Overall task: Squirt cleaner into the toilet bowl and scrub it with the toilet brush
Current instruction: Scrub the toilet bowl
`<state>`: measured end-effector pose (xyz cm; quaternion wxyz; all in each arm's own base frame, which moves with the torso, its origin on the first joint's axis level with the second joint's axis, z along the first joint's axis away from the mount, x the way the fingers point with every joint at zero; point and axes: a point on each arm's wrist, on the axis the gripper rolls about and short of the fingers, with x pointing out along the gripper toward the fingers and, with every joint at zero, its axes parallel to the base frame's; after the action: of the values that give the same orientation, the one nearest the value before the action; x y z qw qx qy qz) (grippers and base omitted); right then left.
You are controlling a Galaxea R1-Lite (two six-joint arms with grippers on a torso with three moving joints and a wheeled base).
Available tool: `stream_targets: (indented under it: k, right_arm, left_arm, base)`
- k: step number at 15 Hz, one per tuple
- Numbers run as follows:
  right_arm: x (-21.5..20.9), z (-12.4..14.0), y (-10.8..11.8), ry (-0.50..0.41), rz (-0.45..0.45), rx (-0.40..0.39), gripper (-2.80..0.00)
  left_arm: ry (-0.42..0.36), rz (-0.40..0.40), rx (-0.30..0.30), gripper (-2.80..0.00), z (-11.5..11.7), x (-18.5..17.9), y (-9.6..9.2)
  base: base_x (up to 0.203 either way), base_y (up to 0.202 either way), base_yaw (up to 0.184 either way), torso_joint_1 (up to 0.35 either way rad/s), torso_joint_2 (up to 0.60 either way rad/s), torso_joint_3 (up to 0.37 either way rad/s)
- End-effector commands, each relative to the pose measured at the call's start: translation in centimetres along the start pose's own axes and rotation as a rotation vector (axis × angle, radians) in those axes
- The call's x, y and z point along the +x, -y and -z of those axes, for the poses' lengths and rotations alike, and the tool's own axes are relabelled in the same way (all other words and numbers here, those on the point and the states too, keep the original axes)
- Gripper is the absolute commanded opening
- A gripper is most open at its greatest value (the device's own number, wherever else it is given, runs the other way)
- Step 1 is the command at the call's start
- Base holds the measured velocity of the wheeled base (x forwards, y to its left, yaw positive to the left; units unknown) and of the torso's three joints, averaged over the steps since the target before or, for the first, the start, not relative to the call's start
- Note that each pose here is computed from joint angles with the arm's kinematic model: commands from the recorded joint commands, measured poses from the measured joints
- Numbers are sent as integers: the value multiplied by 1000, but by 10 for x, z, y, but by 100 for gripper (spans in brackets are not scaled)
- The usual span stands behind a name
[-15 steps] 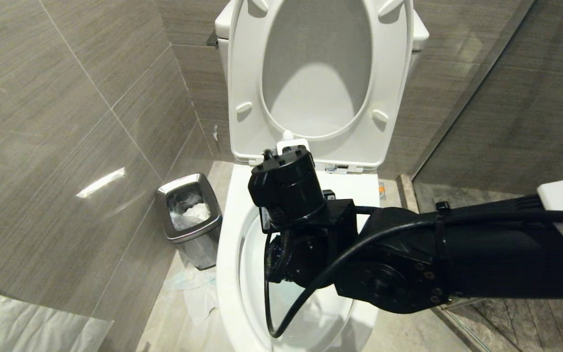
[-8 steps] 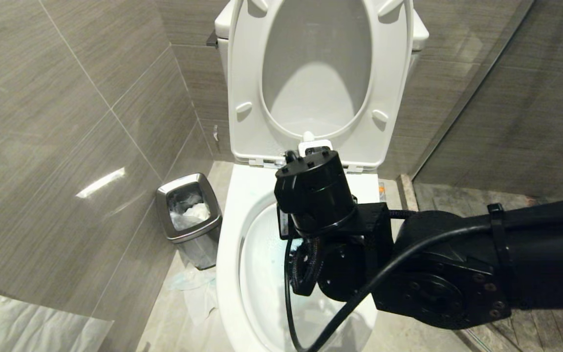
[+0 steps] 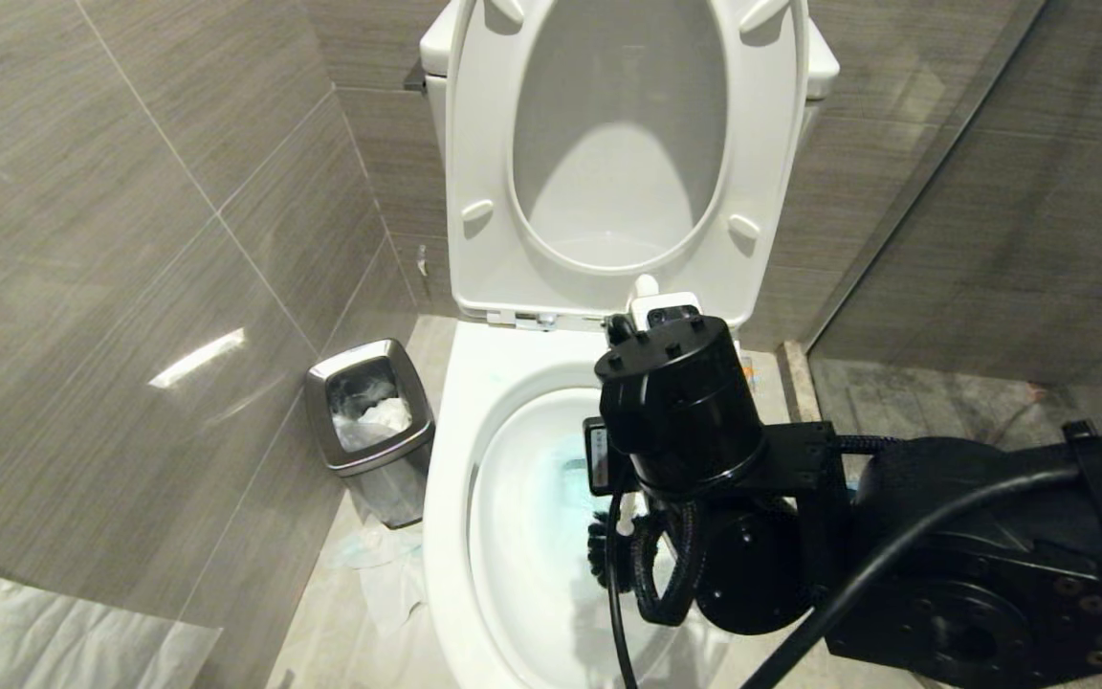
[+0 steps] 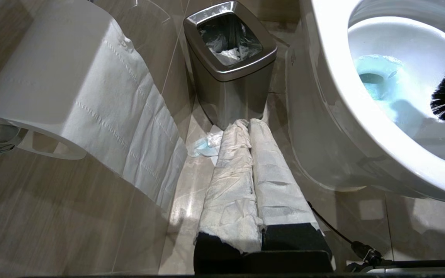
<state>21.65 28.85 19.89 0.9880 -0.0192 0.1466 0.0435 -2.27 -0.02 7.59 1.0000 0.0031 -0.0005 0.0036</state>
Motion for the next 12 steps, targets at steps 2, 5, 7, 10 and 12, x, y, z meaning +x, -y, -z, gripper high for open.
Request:
stream_targets:
  k: [2,5,7,10,12]
  right_arm:
    - [1,-4,10,6,26,14,-280]
    - [9,-6,18,4,57,21,-280]
    - [13,-6,22,3,74,25,-280]
    - [19,-8,28,3,98,30,-280]
    - [21,-8,29,4,104,33,-280]
  left_arm:
    - [-1,0,0,-280,0,0,0]
    - [-1,0,0,-280,0,0,0]
    - [0,0,0,-280,0,0,0]
    - [1,-1,0,-280,0,0,0]
    - [0,-2,0,-280,0,0,0]
  base:
    - [0,0,0,0,0,0]
    - [0,0,0,0,0,0]
    - [0,0,0,0,0,0]
    - [0,0,0,0,0,0]
    - [0,0,0,0,0,0]
